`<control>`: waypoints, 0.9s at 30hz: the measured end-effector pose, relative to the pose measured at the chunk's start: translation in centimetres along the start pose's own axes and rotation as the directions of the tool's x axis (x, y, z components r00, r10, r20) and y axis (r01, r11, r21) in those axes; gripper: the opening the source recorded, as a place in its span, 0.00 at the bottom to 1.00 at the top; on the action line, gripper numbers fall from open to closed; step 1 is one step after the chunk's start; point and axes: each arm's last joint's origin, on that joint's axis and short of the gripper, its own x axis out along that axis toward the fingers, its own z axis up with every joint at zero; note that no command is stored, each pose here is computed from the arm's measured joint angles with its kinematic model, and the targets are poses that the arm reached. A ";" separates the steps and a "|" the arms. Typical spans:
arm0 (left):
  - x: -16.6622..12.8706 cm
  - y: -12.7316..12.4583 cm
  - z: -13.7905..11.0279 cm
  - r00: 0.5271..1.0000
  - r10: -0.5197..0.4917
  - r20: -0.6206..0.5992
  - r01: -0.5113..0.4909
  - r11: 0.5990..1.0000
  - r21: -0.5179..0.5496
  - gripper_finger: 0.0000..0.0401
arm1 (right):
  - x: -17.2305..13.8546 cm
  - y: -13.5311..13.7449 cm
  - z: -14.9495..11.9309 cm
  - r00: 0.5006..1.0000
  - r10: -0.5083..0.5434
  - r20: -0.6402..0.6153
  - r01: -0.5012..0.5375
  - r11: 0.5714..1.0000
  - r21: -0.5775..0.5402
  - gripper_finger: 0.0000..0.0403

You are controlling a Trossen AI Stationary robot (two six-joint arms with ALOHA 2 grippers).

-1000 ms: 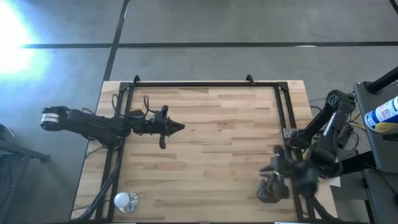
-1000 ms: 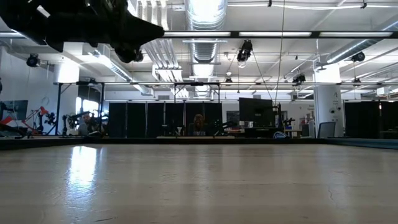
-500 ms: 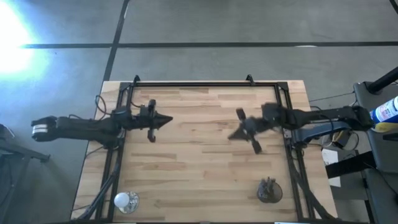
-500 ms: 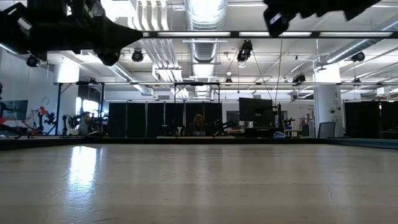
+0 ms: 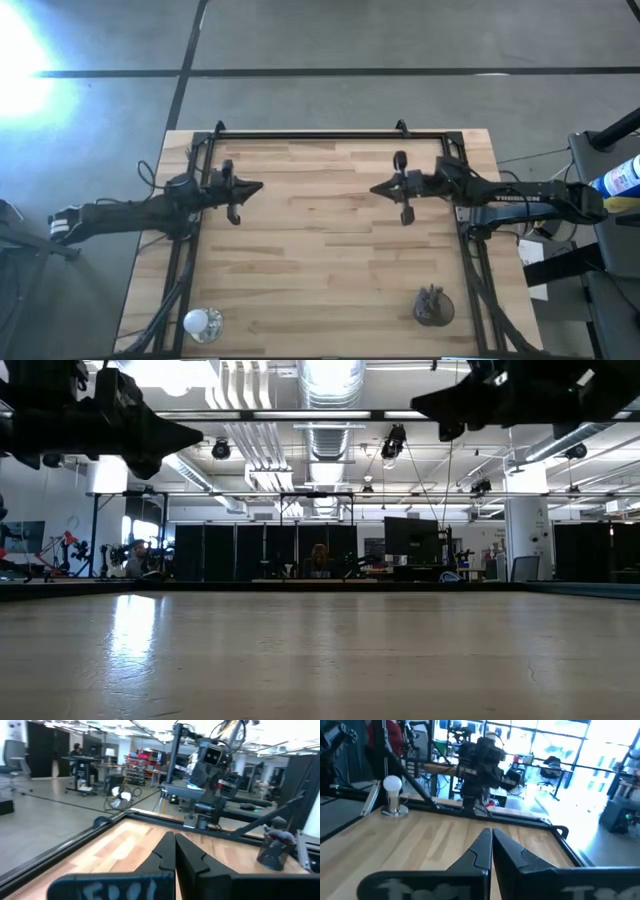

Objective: Sort items
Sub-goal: Return to Home Position

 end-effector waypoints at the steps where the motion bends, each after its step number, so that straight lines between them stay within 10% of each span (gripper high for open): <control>1: -0.3 0.0 0.0 1.000 0.009 -0.004 -0.009 1.000 0.000 0.00 | -0.4 0.2 -0.3 1.000 -0.011 -0.003 0.011 1.000 0.007 0.02; 27: -3.8 0.2 -2.4 0.999 0.034 -0.008 -0.034 0.999 -0.037 0.00 | -10.4 4.0 -6.3 0.960 -0.242 0.140 0.230 0.968 0.095 0.02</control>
